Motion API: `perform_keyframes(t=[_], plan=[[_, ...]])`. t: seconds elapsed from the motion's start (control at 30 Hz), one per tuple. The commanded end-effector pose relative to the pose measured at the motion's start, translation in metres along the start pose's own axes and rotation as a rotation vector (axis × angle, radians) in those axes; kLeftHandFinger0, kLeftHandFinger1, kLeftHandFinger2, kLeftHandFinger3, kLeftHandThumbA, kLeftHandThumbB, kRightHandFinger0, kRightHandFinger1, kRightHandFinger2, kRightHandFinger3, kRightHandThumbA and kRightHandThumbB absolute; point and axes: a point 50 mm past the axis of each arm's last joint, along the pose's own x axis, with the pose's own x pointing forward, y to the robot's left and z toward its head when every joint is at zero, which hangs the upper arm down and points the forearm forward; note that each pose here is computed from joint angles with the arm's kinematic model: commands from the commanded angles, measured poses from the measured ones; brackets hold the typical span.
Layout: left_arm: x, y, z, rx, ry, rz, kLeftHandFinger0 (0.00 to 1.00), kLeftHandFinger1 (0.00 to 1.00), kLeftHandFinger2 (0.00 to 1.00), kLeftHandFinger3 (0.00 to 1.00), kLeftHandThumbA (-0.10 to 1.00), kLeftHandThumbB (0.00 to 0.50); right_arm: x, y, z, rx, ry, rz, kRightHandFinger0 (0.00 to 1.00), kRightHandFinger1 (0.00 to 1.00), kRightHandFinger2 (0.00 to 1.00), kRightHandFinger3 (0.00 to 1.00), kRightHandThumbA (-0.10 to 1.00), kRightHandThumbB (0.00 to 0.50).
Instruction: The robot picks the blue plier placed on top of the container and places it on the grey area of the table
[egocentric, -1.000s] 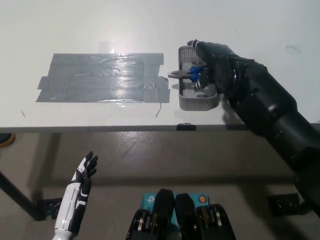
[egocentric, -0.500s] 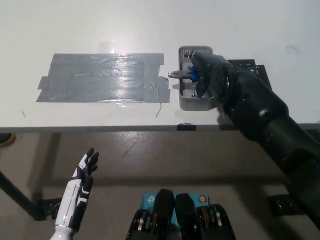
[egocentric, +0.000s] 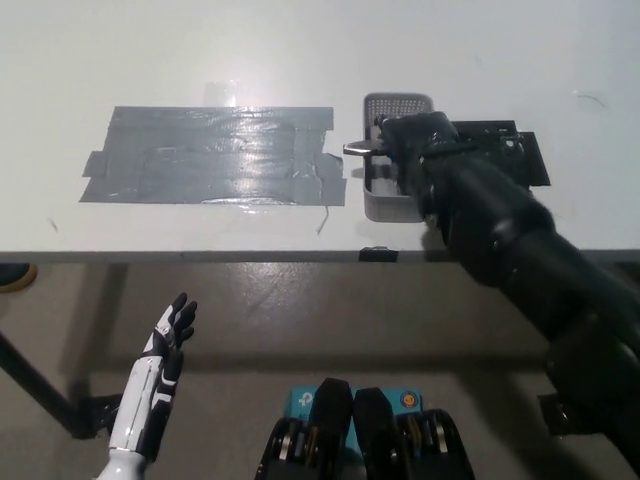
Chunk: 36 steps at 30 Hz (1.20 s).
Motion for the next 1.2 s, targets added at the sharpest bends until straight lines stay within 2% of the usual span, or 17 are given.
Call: perform_keyframes(t=[0.0,0.13,0.3,0.43,0.5,0.57,0.67,0.7,0.77,0.8,0.83,0.87,0.9,0.93,1.0,1.07,1.17], plan=[[0.007,0.003,0.011,-0.011,-0.050,-0.005,1.00,1.00,1.00,1.00,1.00,0.056,0.003,0.035,-0.035,-0.279,0.046,-0.117,0.00,0.00,0.11,0.80,-0.03,0.337],[0.011,0.004,0.013,-0.003,-0.054,-0.002,1.00,1.00,1.00,1.00,1.00,0.061,0.002,0.045,-0.050,-0.320,0.016,-0.208,0.00,0.01,0.08,0.71,-0.04,0.327],[0.011,0.004,0.011,-0.018,-0.053,0.003,1.00,1.00,1.00,1.00,1.00,0.048,0.002,0.049,-0.058,-0.338,-0.002,-0.228,0.00,0.14,0.34,0.72,-0.08,0.311],[0.011,0.004,0.012,-0.016,-0.055,0.005,1.00,1.00,1.00,1.00,1.00,0.012,0.002,0.043,-0.062,-0.338,-0.020,-0.266,0.00,0.18,0.45,0.73,-0.08,0.287],[0.011,0.004,0.012,-0.020,-0.054,0.007,1.00,1.00,1.00,1.00,1.00,0.005,0.002,0.039,-0.063,-0.345,-0.032,-0.294,0.00,0.19,0.45,0.71,-0.10,0.305],[0.012,0.004,0.011,-0.016,-0.056,0.005,1.00,1.00,1.00,1.00,1.00,0.000,0.001,0.025,-0.067,-0.327,-0.053,-0.360,0.00,0.17,0.43,0.64,-0.10,0.364],[0.013,0.005,0.011,-0.012,-0.059,0.006,1.00,1.00,1.00,1.00,1.00,0.001,0.000,-0.003,-0.070,-0.263,-0.081,-0.478,0.00,0.11,0.38,0.61,-0.05,0.341],[0.013,0.005,0.011,-0.010,-0.060,0.005,1.00,1.00,1.00,1.00,1.00,0.001,-0.002,-0.013,-0.071,-0.255,-0.104,-0.521,0.00,0.12,0.39,0.59,-0.07,0.332],[0.012,0.005,0.010,-0.013,-0.054,0.002,1.00,1.00,1.00,1.00,1.00,0.007,-0.006,-0.032,-0.071,-0.239,-0.129,-0.653,0.00,0.06,0.33,0.49,-0.10,0.340],[0.012,0.004,0.010,-0.009,-0.052,0.001,1.00,1.00,1.00,1.00,1.00,0.013,-0.008,-0.036,-0.072,-0.225,-0.136,-0.693,0.00,0.01,0.29,0.42,-0.10,0.307],[0.012,0.004,0.010,0.002,-0.051,0.002,1.00,1.00,1.00,1.00,1.00,0.016,-0.011,-0.045,-0.073,-0.204,-0.151,-0.765,0.00,0.00,0.27,0.35,-0.03,0.292],[0.011,0.003,0.009,0.008,-0.051,0.002,1.00,1.00,1.00,1.00,1.00,0.016,-0.013,-0.050,-0.072,-0.199,-0.161,-0.820,0.00,0.00,0.27,0.33,0.01,0.287],[0.010,0.004,0.008,0.007,-0.052,0.002,1.00,1.00,1.00,1.00,1.00,0.018,-0.014,-0.057,-0.072,-0.186,-0.177,-0.846,0.00,0.00,0.29,0.40,0.00,0.280],[0.010,0.004,0.008,0.008,-0.056,0.003,1.00,1.00,1.00,1.00,1.00,0.027,-0.016,-0.062,-0.071,-0.185,-0.189,-0.897,0.00,0.00,0.29,0.33,0.01,0.324],[0.008,0.005,0.007,0.005,-0.054,0.006,1.00,1.00,1.00,1.00,1.00,0.041,-0.021,-0.074,-0.069,-0.182,-0.205,-0.987,0.00,0.00,0.33,0.25,-0.10,0.327],[0.007,0.004,0.007,0.010,-0.050,0.006,1.00,1.00,1.00,1.00,1.00,0.048,-0.023,-0.086,-0.067,-0.155,-0.224,-1.013,0.00,0.00,0.34,0.31,-0.10,0.309],[0.008,0.004,0.007,-0.004,-0.051,0.007,1.00,1.00,1.00,1.00,1.00,0.054,-0.027,-0.097,-0.064,-0.153,-0.251,-1.075,0.00,0.00,0.35,0.22,-0.10,0.304]])
